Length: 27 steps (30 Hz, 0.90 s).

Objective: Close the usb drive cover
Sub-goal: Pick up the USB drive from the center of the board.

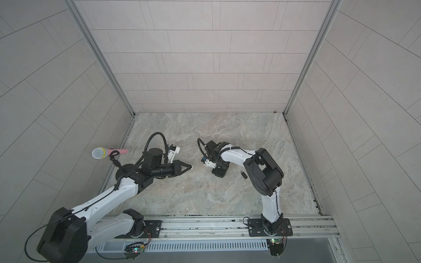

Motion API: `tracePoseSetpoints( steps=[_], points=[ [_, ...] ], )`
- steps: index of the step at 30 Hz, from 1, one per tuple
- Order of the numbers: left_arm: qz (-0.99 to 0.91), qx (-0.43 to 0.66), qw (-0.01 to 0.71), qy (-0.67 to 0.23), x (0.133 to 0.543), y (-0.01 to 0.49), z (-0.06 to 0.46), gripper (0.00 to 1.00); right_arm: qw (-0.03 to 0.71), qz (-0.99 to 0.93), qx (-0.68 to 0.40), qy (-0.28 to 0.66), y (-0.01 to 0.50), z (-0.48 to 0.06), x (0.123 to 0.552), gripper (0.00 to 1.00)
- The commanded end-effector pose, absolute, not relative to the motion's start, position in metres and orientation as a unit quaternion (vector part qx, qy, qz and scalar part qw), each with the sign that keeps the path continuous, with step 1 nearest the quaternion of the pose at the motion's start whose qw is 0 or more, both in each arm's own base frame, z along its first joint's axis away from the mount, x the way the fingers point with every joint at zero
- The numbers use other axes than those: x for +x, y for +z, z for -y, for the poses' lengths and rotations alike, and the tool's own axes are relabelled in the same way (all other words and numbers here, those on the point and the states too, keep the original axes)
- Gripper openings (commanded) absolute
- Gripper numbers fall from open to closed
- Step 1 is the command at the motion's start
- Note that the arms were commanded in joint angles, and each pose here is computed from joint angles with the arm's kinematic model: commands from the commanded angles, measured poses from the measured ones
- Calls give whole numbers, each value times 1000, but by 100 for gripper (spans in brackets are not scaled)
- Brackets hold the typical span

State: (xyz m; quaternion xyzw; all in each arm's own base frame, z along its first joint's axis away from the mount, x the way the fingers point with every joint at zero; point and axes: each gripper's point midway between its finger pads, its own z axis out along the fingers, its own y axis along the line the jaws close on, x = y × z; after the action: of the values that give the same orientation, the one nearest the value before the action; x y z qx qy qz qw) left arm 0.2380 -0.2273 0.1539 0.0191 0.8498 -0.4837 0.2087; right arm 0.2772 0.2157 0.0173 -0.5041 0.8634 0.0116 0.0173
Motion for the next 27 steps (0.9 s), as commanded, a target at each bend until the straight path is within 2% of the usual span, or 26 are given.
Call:
tracePoseSetpoints(
  steps=[1, 4, 10, 15, 22, 27],
  points=[
    [-853, 16, 209, -477, 236, 149, 223, 5, -35, -867, -498, 12, -19, -210, 258, 28],
    [-854, 15, 208, -476, 237, 148, 224, 5, -20, -872, -489, -10, -21, -209, 264, 24],
    [-855, 18, 203, -477, 238, 147, 225, 5, 32, -875, -483, 4, -5, -225, 270, 16],
    [-855, 24, 195, -480, 236, 145, 227, 5, 128, -871, -473, 31, 40, -234, 276, 14],
    [-844, 60, 175, -503, 233, 149, 239, 5, 266, -825, -480, 133, 97, -256, 259, 14],
    [-841, 73, 161, -512, 234, 152, 247, 5, 319, -793, -494, 158, 112, -268, 247, 14]
  ],
)
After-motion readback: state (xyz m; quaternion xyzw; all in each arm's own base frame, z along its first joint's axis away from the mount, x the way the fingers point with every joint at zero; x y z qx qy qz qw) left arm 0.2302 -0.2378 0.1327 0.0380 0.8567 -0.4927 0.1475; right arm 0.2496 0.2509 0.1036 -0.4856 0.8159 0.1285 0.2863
